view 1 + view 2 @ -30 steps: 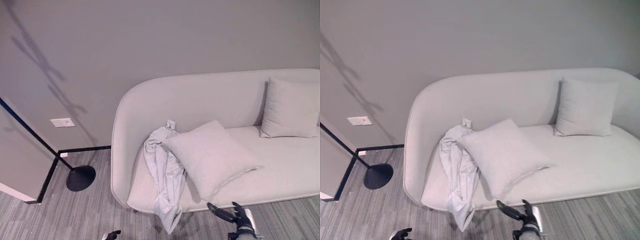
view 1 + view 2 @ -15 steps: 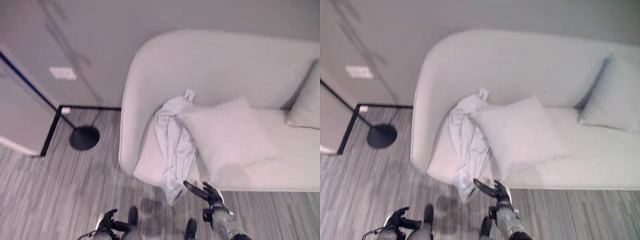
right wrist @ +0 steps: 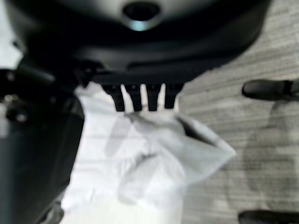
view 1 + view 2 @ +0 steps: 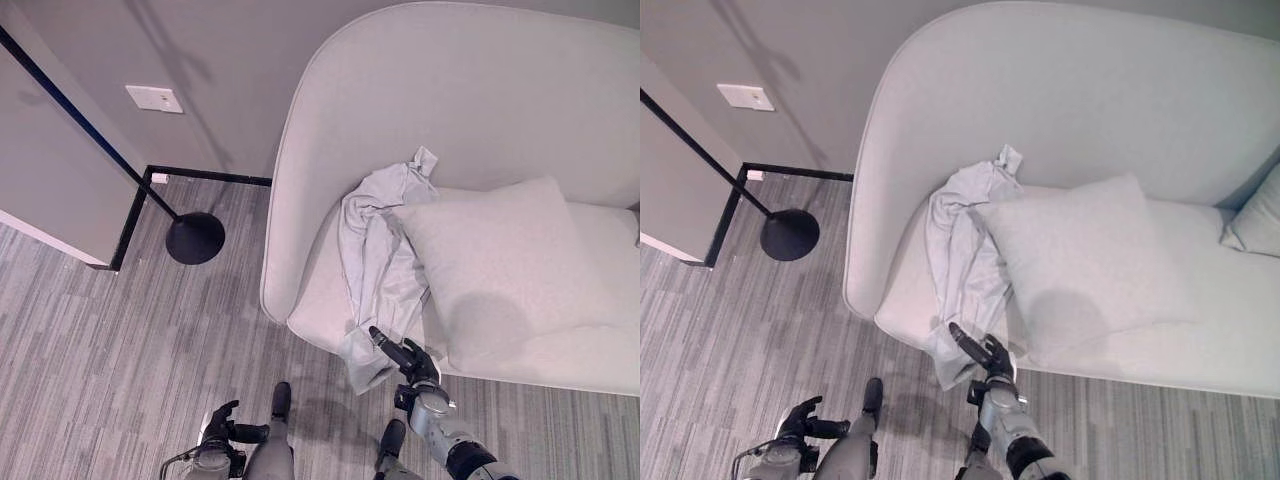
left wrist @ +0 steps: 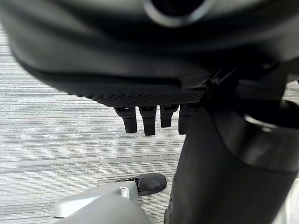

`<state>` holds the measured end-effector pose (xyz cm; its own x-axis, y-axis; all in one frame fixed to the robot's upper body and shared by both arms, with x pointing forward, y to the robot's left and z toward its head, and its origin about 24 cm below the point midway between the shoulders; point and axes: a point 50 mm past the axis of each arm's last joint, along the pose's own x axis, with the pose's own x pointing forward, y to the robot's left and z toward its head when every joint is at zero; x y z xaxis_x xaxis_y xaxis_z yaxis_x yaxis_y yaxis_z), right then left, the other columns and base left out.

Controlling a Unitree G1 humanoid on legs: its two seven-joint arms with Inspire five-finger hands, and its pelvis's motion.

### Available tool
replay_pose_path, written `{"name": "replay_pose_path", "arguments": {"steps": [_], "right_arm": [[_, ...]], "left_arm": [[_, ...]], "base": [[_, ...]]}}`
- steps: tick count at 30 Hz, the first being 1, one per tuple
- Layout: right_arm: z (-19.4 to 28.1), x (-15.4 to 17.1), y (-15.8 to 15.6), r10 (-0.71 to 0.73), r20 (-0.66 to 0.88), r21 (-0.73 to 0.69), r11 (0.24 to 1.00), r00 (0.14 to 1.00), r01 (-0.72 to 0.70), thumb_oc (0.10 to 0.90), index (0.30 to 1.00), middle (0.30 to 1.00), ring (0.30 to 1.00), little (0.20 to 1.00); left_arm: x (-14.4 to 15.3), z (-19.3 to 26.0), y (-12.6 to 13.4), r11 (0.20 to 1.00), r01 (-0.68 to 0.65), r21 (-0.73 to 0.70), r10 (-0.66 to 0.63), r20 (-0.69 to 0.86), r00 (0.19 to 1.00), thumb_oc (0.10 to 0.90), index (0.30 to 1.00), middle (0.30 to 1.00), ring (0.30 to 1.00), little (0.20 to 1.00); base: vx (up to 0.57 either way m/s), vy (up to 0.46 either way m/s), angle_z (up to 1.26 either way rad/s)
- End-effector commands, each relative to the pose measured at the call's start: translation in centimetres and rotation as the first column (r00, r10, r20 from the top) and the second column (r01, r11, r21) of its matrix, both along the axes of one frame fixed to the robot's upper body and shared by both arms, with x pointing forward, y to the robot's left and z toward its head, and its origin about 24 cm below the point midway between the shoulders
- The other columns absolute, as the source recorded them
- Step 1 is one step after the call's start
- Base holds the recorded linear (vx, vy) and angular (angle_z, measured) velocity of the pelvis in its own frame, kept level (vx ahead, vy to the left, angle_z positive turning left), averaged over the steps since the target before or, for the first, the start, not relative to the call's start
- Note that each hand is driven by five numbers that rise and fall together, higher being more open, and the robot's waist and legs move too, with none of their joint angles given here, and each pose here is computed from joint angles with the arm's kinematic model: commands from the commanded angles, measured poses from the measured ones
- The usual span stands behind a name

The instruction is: Hang the clothes on the sofa on the clothes rack.

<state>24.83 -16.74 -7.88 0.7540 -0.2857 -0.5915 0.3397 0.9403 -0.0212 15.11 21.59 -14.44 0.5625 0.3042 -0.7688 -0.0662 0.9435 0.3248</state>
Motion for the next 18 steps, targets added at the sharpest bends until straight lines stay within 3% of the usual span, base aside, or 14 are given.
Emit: {"name": "replay_pose_path", "arguments": {"steps": [1,9,18], "right_arm": [[3.3,1.8,1.0,-0.021,0.199,0.048,0.999,0.980,0.012,0.800,0.900,0.900,0.900,0.900],[3.6,2.4,0.4,-0.027,0.201,0.007,1.000,0.979,0.027,0.800,0.900,0.900,0.900,0.900],[5.9,7.1,-3.0,-0.231,0.175,-0.007,0.972,0.957,0.235,0.800,0.900,0.900,0.900,0.900]], "left_arm": [[-3.5,-1.5,-0.5,0.999,-0.016,0.030,0.021,-0.143,0.989,0.800,0.900,0.900,0.900,0.900],[-2.4,-1.2,-0.9,0.999,0.010,0.031,-0.007,-0.112,0.994,0.800,0.900,0.900,0.900,0.900],[-1.0,-0.7,-0.8,0.998,0.043,0.037,-0.040,-0.067,0.997,0.800,0.900,0.900,0.900,0.900]], "base": [[0.00,0.000,0.00],[0.00,0.002,0.00],[-0.01,0.013,0.03]]}}
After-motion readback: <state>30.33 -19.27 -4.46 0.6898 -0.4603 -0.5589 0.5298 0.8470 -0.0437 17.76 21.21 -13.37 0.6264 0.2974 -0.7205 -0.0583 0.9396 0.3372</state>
